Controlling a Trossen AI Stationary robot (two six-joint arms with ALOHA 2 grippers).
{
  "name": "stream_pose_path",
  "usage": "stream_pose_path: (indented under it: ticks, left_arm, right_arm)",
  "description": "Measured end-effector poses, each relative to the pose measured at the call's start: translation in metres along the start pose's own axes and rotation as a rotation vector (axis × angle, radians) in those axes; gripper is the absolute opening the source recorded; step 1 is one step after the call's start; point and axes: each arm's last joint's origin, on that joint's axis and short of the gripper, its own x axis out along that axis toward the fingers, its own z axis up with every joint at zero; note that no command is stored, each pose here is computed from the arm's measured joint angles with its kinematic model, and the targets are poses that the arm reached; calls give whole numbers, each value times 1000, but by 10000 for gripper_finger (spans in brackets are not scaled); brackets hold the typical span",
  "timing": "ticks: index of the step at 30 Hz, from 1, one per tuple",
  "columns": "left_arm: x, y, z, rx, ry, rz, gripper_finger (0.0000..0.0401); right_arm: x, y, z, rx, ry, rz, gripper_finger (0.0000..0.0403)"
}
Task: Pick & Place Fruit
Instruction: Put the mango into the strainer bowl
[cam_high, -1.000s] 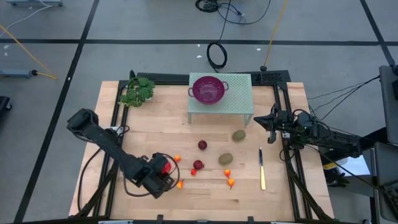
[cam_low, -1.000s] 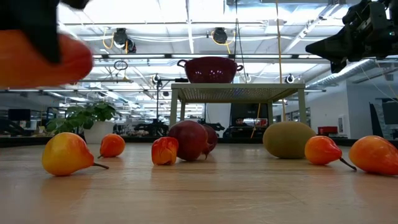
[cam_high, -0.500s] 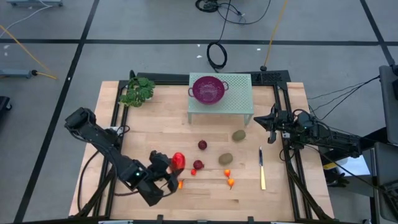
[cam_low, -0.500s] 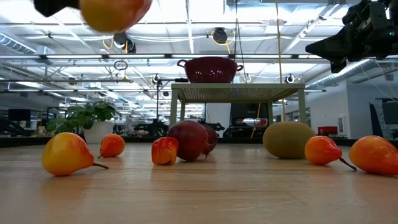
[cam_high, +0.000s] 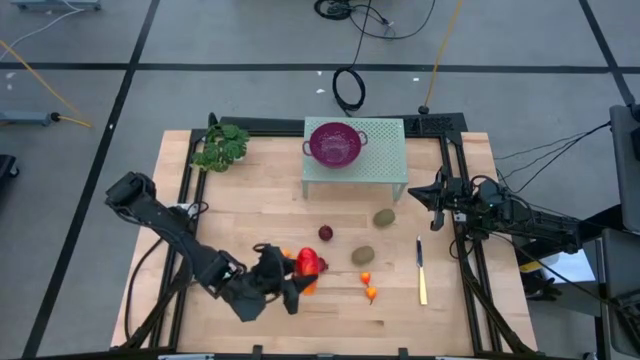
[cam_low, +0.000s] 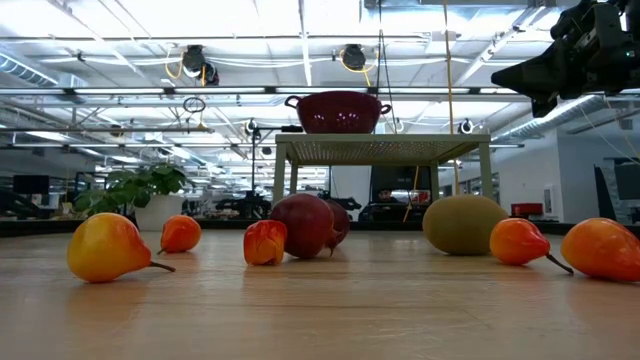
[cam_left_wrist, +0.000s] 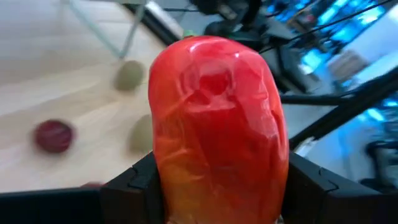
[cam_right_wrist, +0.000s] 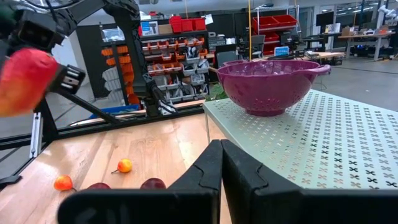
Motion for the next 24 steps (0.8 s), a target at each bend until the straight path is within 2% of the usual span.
stream_pose_path:
  ticks: [4,9,17,20,24]
  left_arm:
    - [6,-14,15,-25,-21,-161,217]
    - [9,-28,38,2,-97,-386,220]
    - [10,-36,62,65,-198,-633,221]
    - [11,-36,67,80,-216,-673,222]
    - [14,-34,69,81,-219,-668,220]
  right_arm:
    - [0,0,0,0,0,0,0]
    - [0,0,0,0,0,0,0]
    - [0,0,0,0,0,0,0]
    - [0,0,0,0,0,0,0]
    - [0,0,0,0,1,0,0]
